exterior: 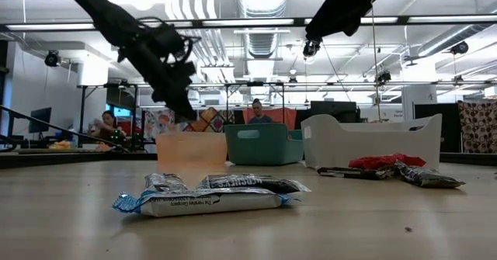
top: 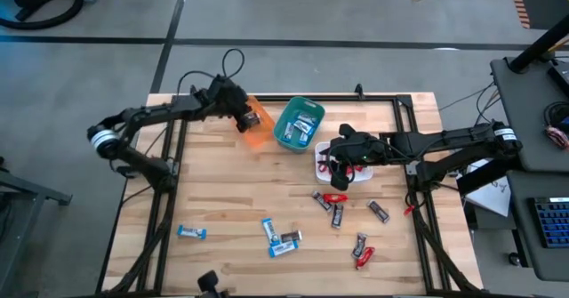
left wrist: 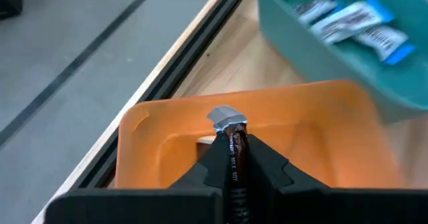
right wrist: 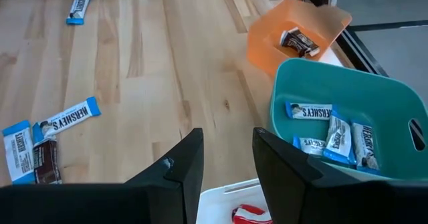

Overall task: Sort candy
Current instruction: Put the brown chocolate bar into the orange bin

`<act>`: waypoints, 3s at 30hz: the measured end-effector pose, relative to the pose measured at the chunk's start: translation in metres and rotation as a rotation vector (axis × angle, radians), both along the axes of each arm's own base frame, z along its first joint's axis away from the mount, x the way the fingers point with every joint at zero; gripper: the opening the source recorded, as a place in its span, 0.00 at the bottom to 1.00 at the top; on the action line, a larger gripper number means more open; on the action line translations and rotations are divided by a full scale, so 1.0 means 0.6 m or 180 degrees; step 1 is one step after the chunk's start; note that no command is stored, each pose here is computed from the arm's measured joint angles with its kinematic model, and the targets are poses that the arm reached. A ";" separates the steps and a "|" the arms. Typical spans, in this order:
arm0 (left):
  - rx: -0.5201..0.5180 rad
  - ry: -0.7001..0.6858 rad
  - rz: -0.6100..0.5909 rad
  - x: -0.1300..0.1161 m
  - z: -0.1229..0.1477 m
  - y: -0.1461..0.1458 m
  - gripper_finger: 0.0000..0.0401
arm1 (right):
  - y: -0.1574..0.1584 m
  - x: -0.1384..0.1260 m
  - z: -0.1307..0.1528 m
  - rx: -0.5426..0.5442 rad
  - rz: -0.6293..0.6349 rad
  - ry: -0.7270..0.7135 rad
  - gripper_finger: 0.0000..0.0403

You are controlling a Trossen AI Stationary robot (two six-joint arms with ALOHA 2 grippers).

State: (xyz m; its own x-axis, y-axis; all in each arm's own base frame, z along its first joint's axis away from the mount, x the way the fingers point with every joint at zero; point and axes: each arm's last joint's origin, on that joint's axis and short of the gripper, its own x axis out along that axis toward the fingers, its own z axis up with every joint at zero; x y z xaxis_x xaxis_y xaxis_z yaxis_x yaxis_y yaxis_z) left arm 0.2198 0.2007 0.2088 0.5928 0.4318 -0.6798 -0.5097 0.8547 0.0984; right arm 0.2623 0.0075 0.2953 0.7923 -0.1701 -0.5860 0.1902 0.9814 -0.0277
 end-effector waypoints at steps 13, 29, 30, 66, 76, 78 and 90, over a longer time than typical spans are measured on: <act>-0.0178 0.0358 0.0018 0.010 -0.036 0.048 0.07 | 0.000 -0.001 -0.002 0.0039 -0.0029 0.0017 0.31; -0.0039 0.0463 0.0104 0.000 -0.018 0.042 0.33 | 0.001 -0.002 -0.003 0.0560 -0.0327 -0.0045 0.31; -0.0048 0.0432 0.0127 -0.002 -0.012 0.039 0.34 | 0.002 -0.002 -0.004 0.0690 -0.0324 -0.0034 0.31; 0.0215 -0.1416 -0.1860 -0.016 0.095 -0.257 0.27 | 0.189 -0.042 -0.144 0.3040 -0.2125 0.2953 0.29; 0.0216 -0.1412 -0.1865 -0.028 0.087 -0.260 0.27 | 0.227 -0.034 -0.177 0.3081 -0.2419 0.2995 0.30; 0.0219 -0.1407 -0.1867 -0.028 0.086 -0.260 0.27 | 0.234 -0.033 -0.182 0.3092 -0.2441 0.2997 0.33; 0.0211 -0.1385 -0.1869 -0.027 0.084 -0.260 0.27 | 0.254 -0.028 -0.227 0.2911 -0.2708 0.3156 0.49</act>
State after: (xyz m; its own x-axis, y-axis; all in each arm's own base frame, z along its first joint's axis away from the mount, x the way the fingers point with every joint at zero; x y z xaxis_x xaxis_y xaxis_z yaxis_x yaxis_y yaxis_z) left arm 0.2038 0.0449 0.2590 0.9495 -0.0080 -0.3138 0.0258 0.9983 0.0526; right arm 0.2452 0.1602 0.1590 -0.0856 0.3383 -0.9372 0.9326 0.3582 0.0441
